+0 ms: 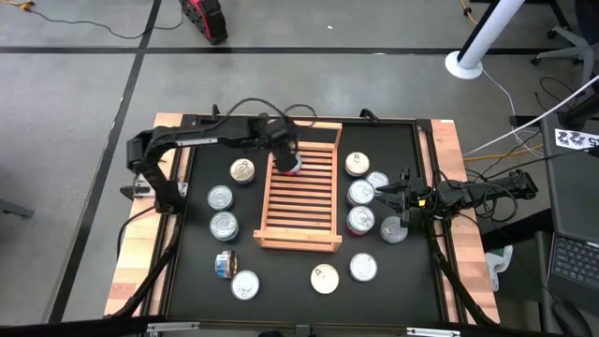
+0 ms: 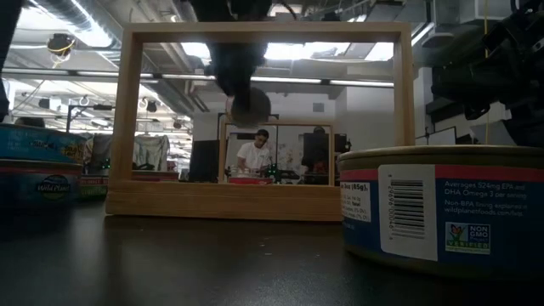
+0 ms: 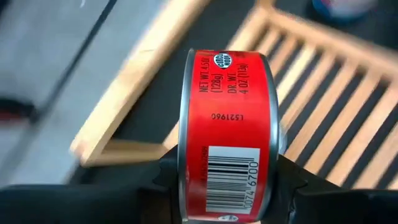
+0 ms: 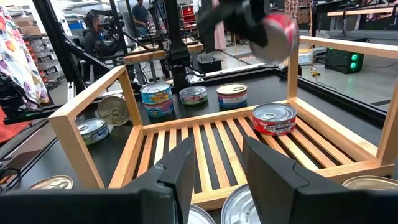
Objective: Stack canned seafood by type on shelf
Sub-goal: Stack the red tuna can on top of the other red tuna can on the shelf
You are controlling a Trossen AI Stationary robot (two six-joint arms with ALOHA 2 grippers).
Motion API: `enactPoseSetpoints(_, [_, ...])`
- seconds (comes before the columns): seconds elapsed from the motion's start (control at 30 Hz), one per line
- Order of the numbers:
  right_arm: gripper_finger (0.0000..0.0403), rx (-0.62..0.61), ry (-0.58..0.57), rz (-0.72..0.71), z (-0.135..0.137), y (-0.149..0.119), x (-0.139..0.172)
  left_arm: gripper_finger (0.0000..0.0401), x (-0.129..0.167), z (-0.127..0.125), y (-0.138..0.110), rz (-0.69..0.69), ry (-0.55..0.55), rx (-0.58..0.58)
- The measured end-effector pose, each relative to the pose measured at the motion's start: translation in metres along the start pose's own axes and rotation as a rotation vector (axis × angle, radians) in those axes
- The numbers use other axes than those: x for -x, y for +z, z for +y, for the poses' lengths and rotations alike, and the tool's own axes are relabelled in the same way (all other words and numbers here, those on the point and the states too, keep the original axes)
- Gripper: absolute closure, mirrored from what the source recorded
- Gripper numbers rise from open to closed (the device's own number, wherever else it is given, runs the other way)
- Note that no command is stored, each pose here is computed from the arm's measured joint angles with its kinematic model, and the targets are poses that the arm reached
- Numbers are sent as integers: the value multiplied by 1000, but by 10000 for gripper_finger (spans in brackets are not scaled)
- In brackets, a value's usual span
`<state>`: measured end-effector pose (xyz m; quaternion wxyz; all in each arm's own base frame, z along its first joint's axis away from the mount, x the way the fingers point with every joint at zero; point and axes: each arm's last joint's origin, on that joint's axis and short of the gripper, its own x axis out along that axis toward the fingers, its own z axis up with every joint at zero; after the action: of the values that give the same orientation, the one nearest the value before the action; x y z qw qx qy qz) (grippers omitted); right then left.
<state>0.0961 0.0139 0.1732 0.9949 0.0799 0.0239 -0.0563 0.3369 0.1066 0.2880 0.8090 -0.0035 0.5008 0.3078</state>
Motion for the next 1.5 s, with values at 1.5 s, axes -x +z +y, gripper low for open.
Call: enactPoseSetpoints(1.5, [267,2,-3,5,0,0,0,254,-100,-49,-4,156,126,-778])
